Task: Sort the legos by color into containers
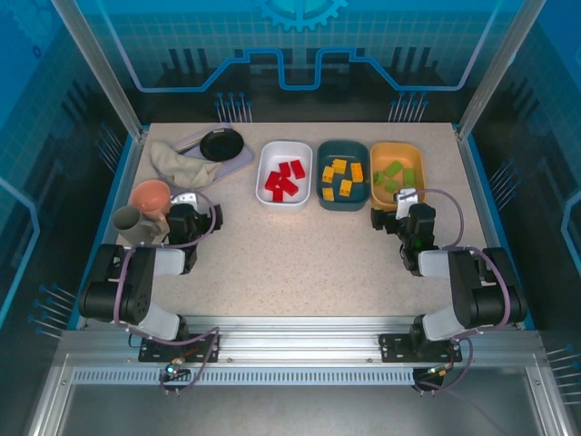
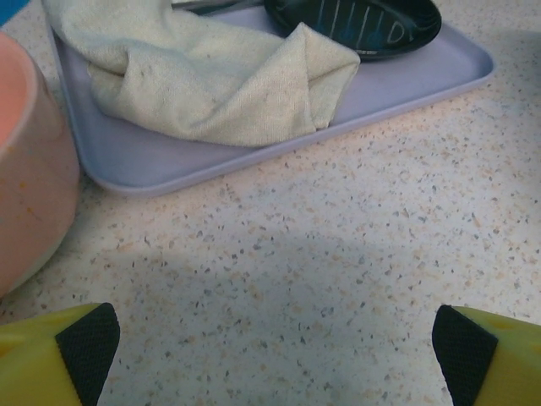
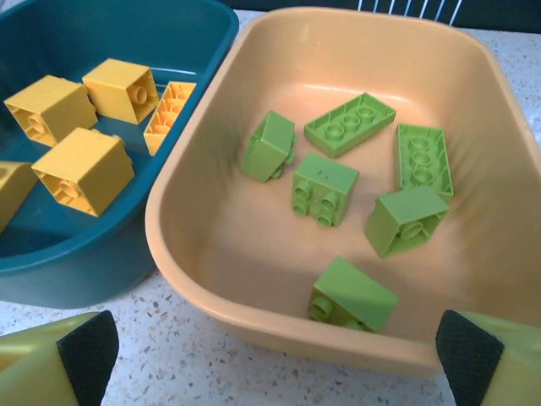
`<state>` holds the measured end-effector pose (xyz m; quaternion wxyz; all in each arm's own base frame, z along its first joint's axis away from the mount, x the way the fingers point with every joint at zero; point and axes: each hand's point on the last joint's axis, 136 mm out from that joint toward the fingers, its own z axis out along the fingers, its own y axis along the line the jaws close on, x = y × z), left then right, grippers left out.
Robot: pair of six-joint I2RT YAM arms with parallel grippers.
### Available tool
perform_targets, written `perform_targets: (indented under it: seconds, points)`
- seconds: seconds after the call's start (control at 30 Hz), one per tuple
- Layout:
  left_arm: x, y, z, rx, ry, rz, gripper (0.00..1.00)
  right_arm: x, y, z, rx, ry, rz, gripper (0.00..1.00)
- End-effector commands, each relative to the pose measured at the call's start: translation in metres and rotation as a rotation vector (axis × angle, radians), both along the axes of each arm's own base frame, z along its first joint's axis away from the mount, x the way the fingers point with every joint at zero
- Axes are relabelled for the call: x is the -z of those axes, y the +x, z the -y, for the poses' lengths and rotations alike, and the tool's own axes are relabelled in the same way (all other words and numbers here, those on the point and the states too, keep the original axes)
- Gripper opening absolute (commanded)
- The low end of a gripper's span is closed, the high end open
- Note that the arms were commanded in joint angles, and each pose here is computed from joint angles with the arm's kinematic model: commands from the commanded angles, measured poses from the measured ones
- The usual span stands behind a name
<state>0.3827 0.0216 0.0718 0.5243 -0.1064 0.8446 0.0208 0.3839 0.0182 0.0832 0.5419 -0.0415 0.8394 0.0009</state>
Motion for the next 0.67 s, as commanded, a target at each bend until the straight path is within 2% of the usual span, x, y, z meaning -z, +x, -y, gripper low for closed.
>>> perform_targets:
  seconds: [0.0,0.63]
  points:
    - [-0.0201,0.0090,0.0033,0.024,0.009,0.092,0.99,-0.0112,0.0125,-0.0041,-0.002,-0.014,0.033,1.00]
    - [-0.0190,0.0095,0.0051,0.028,0.020,0.085,0.99,-0.0105,0.0127,-0.0095,-0.028,-0.018,0.028,1.00]
